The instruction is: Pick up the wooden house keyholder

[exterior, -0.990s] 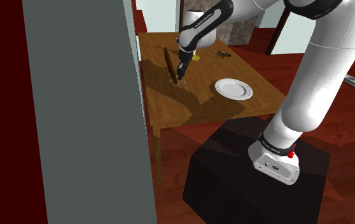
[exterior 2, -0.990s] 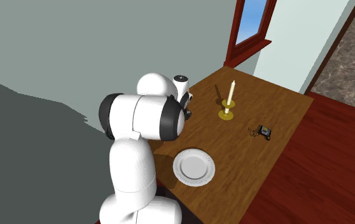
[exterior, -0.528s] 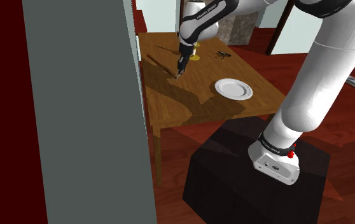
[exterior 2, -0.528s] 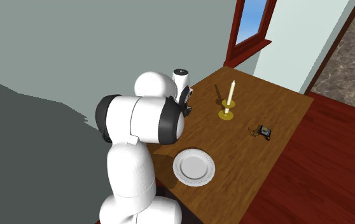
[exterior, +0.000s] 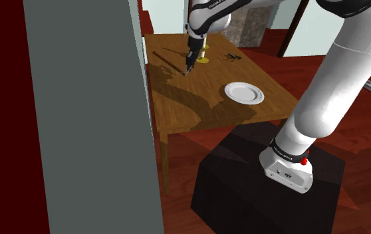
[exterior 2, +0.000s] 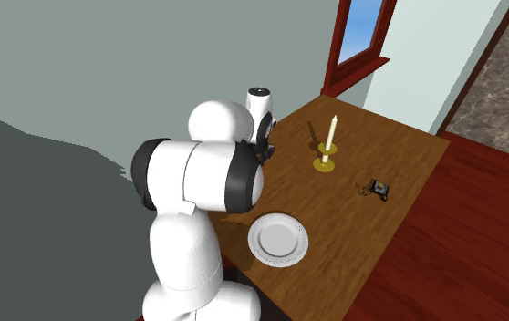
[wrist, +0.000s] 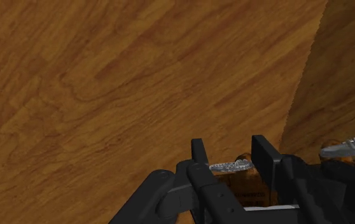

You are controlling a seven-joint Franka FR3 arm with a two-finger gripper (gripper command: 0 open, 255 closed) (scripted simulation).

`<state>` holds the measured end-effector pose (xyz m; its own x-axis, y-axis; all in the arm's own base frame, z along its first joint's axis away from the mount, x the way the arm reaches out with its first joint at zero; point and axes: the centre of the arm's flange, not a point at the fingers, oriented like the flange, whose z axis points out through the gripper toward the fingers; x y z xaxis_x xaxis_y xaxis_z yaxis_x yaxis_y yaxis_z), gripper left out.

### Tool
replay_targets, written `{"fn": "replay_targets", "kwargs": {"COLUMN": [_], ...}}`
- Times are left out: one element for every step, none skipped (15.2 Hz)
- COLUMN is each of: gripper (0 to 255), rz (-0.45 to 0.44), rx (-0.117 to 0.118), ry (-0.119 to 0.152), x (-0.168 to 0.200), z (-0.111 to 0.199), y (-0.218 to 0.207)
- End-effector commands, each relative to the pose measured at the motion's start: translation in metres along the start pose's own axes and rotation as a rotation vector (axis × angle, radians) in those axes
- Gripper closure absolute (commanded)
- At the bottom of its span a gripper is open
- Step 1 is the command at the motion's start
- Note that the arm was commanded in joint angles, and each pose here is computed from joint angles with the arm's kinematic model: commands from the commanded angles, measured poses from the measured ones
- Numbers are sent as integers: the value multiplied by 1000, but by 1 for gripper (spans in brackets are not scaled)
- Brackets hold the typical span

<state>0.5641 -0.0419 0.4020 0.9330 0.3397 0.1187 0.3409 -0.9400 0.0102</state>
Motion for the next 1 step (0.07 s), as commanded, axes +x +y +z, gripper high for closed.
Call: {"fn": "replay_targets", "kwargs": {"gripper": [255], "rz": [0], "rx": [0], "ry": [0], "x": [1], "z": [-3], "y": [0]}}
